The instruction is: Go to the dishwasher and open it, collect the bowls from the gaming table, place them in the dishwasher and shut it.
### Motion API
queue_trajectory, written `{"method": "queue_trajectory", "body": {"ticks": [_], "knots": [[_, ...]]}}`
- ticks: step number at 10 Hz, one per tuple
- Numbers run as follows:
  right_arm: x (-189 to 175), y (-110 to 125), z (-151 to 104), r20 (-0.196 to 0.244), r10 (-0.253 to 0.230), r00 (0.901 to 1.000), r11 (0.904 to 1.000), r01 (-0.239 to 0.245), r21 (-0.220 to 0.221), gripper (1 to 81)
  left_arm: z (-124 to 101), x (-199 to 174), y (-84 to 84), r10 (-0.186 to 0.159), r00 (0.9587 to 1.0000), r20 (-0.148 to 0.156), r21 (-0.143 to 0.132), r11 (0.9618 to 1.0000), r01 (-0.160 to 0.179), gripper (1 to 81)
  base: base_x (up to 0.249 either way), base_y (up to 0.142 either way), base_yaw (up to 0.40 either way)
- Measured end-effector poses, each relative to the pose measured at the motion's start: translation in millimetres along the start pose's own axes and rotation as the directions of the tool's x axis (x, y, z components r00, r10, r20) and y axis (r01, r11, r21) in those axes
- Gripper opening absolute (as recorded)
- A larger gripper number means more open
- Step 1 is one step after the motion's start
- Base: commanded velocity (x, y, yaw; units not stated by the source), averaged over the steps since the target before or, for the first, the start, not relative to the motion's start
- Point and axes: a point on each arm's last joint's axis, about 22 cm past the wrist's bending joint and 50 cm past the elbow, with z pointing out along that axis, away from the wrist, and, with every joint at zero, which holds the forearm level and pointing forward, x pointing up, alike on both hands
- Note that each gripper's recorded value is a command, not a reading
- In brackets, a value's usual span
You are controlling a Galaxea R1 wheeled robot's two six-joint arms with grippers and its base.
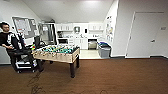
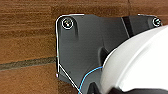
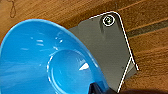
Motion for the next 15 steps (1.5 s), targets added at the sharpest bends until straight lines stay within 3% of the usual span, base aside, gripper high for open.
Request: {"method": "queue_trajectory", "body": {"ticks": [7,11,15], "knots": [[1,0,0,0.001,-0.001,1.0000,1.0000,0.001,-0.001,1.0,0,5,-0.2,0.001,1.0000,-0.007,0.000,1.0000,-0.001,1.0,0.000,0.000,0.000],[-9,2,-1,0.010,0.001,0.9999,1.0000,-0.001,-0.003,1.0,0,-6,0.2,-0.001,1.0000,0.004,0.000,1.0000,0.001,1.0,0.079,0.000,0.000],[-1,1,0,0.000,-0.001,1.0000,1.0000,0.001,-0.001,1.0,0,4,0.0,0.001,0.9999,-0.010,0.000,1.0000,-0.001,1.0,0.111,0.000,0.000]]}}
